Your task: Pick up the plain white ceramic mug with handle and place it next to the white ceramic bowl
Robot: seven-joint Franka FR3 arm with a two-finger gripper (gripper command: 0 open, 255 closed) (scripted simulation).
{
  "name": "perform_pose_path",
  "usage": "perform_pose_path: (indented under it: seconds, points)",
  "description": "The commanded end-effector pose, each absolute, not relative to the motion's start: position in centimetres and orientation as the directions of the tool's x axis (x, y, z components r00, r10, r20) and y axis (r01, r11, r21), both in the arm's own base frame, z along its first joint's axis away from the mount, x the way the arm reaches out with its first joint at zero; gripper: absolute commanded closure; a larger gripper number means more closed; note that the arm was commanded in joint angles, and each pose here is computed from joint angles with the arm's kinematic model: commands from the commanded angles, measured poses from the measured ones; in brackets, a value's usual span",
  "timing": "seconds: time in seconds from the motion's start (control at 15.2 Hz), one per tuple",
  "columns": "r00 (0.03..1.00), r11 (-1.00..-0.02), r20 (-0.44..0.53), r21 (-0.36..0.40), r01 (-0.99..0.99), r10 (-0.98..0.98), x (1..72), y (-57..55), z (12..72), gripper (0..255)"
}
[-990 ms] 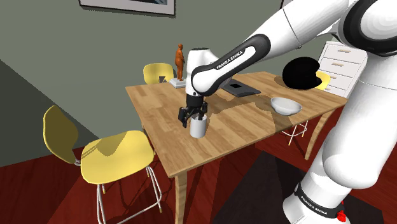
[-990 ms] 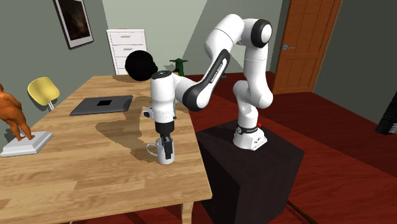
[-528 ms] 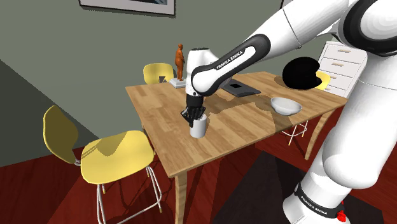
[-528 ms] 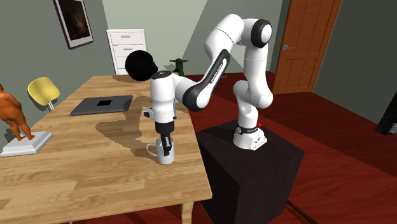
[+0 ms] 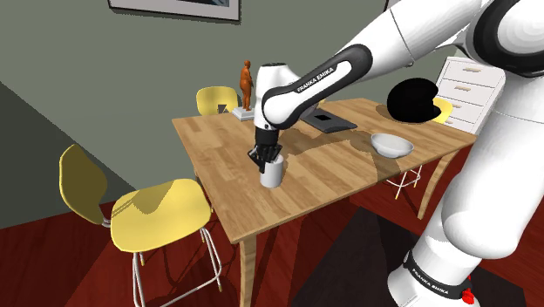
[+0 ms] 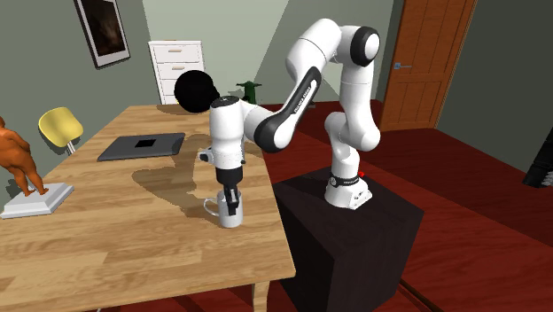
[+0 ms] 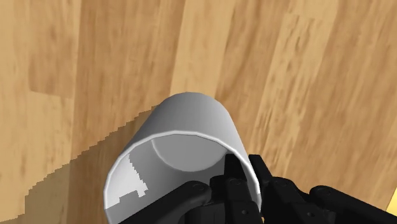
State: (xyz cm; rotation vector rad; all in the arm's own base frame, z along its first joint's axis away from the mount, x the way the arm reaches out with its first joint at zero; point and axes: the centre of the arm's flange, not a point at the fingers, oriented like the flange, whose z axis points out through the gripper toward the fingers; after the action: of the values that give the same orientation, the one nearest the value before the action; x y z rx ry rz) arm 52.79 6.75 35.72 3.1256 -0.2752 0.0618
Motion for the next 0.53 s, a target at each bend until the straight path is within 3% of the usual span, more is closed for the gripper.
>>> perform_pose_path:
  seconds: [0.0, 0.46]
  points:
    - [0.984, -0.985, 0.039, 0.0, -0.175, -0.175, 52.8, 6.7, 36.6, 255]
    - [0.984, -0.985, 0.039, 0.0, -0.175, -0.175, 52.8, 6.7, 40.3, 255]
